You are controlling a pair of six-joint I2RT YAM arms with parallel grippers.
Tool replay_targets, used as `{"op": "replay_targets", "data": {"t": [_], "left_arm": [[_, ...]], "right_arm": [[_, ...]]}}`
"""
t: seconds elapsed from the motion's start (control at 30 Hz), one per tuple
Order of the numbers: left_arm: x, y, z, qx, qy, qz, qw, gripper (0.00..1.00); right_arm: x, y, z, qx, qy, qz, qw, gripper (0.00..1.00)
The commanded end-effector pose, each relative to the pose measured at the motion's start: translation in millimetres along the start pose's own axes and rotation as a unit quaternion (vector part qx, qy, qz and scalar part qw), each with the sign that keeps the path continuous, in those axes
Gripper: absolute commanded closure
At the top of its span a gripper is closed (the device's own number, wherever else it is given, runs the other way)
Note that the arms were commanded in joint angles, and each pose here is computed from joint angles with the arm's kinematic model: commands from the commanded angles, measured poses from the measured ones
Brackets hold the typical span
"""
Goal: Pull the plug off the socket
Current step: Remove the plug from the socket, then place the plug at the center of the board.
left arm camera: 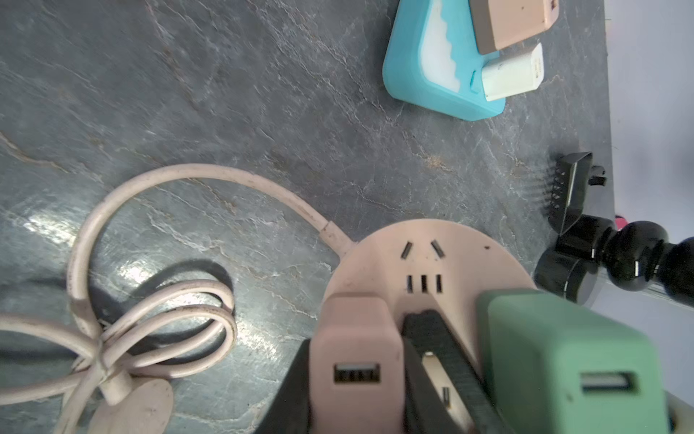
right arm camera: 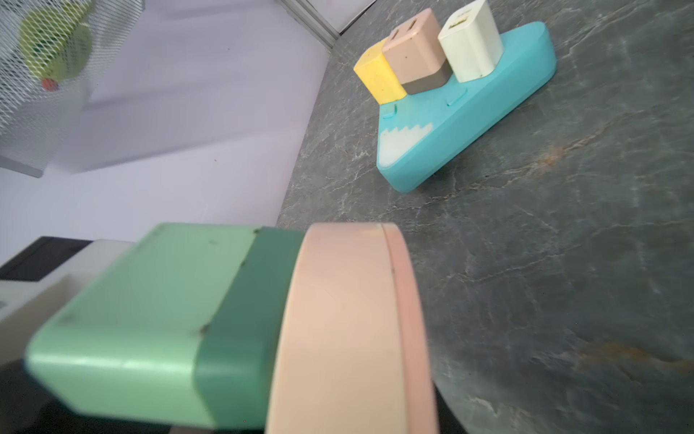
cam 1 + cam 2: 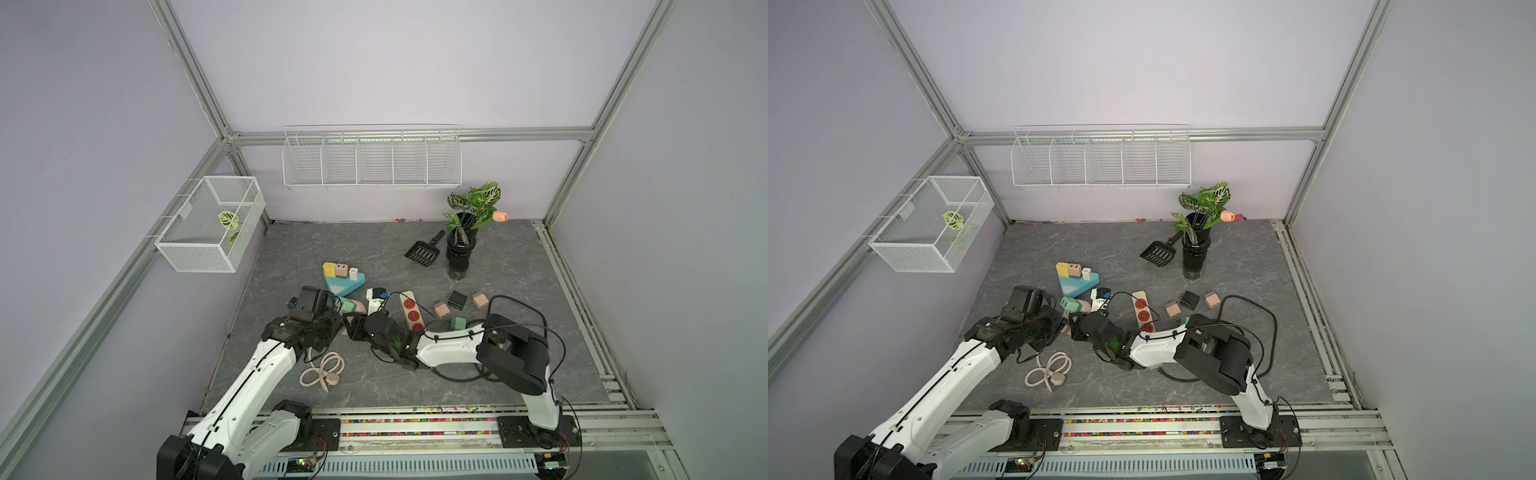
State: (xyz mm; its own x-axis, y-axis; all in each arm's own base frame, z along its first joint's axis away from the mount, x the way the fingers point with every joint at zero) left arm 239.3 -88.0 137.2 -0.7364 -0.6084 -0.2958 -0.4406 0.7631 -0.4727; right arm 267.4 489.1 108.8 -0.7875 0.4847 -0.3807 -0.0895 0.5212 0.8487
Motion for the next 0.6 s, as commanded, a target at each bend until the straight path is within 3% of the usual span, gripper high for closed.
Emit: {"op": "replay_targets", "data": {"t": [0.0,0.1,0.2,0.3,0.43,0.57], "left_arm": [[-51.9,4.4,-36.6,-0.016,-0.130,-0.028,0.991,1.00],[-49.3,8.2,-42.1,0.003,-0.135,-0.059,0.989,1.00],[-41.7,6.8,-32.6,0.031,-0.128,-0.040,0.990,1.00],[-41.6,13.6,-28.5,-0.002,-0.121,-0.021,0.992,1.00],[-51.3,3.6,-28.9,-0.016,-0.120,0.037,0.992,1.00],[-56.8,12.8,-13.6,-0.072,-0.108,0.058,0.990,1.00]], "right_arm": [[4.4,-130.7,-10.1,0.187,-0.005,-0.036,0.982,1.00],[-6.8,-132.3,-19.5,0.194,-0.029,-0.041,0.980,1.00],[-9.3,-102.4,-16.7,0.144,-0.016,-0.074,0.987,1.00],[-2.5,-69.6,-10.8,0.071,0.011,-0.083,0.994,1.00],[-0.9,-52.7,-12.0,0.043,0.020,-0.069,0.996,1.00],[-4.2,-48.1,-14.6,0.040,0.017,-0.070,0.997,1.00]]}}
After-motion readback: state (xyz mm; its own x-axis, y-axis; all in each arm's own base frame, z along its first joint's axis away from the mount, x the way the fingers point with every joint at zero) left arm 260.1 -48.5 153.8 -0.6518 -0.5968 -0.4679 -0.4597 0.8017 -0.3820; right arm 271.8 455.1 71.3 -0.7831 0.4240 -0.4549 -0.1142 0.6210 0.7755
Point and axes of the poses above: each gripper's point midway between its finger pads, its own z axis out along the fingers, its own y axis along the line the jaws close on, x = y × z, the point moved 1 cm from there along -z, back along the fingers, and after that the axes turned 13 degrees about z, right-handed, at the moved point
